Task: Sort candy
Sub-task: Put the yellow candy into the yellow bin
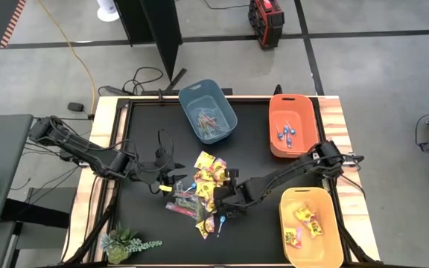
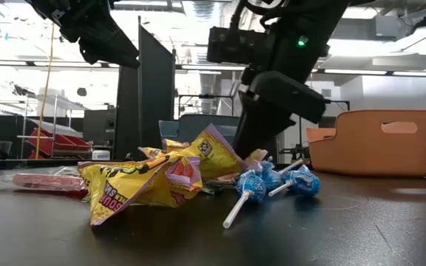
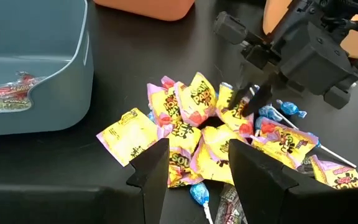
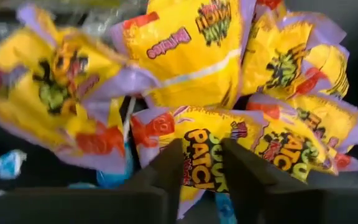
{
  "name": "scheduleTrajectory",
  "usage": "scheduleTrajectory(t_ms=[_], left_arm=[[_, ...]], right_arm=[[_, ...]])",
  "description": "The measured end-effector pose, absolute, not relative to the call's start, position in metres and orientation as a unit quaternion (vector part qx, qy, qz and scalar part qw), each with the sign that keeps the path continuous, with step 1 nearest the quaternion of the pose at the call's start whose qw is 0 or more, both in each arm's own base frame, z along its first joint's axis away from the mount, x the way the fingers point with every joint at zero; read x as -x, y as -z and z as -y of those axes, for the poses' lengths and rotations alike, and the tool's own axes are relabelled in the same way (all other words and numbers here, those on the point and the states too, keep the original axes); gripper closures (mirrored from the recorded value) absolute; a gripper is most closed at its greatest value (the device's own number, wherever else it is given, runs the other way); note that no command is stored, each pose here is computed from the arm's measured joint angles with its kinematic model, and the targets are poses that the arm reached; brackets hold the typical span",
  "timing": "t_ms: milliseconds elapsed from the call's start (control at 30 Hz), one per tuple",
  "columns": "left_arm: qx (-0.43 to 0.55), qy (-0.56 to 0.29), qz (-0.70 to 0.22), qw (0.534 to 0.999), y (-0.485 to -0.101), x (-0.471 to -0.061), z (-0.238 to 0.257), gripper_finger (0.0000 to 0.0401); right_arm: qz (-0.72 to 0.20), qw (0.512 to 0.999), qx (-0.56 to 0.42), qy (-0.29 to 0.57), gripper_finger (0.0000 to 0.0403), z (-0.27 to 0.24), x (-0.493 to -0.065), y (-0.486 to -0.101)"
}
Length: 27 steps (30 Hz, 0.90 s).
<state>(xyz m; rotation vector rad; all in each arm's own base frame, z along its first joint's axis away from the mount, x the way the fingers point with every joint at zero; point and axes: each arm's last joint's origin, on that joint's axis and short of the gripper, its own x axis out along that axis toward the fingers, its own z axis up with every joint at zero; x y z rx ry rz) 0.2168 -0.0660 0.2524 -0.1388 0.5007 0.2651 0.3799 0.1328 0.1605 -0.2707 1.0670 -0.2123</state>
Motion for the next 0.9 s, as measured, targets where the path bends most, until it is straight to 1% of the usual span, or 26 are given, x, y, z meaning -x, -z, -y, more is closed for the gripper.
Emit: scheduleTrajectory(t_ms=[133, 200, 367, 567, 700, 900], left_arm=[[0.068, -0.131, -0.247, 0.958, -0.252, -0.217, 0.066, 0.0241], [0.068, -0.131, -0.247, 0.958, -0.252, -0.217, 0.066, 0.0241], [0.068, -0.130, -0.247, 0.958, -0.252, -0.217, 0.066, 0.0241], [0.068, -0.130, -0.247, 0.958, -0.252, -0.217, 0.066, 0.0241], [0.068, -0.130, -0.247, 0.958, -0.252, -0.217, 0.066, 0.0241], [0.069, -0.130, -0.246, 0.958, -0.252, -0.217, 0.066, 0.0241]], right_arm=[[-0.510, 0.844, 0.132, 0.098, 0.0377, -0.134, -0.378, -0.161], [-0.513, 0.842, 0.135, 0.098, 0.0393, -0.134, -0.377, -0.160], [-0.514, 0.839, 0.149, 0.102, 0.0399, -0.138, -0.377, -0.167], [-0.496, 0.835, 0.199, 0.131, 0.0401, -0.151, -0.380, -0.200], [-0.463, 0.851, 0.210, 0.129, 0.0402, -0.164, -0.382, -0.228], [-0.406, 0.891, 0.190, 0.074, 0.0402, -0.184, -0.365, -0.269]])
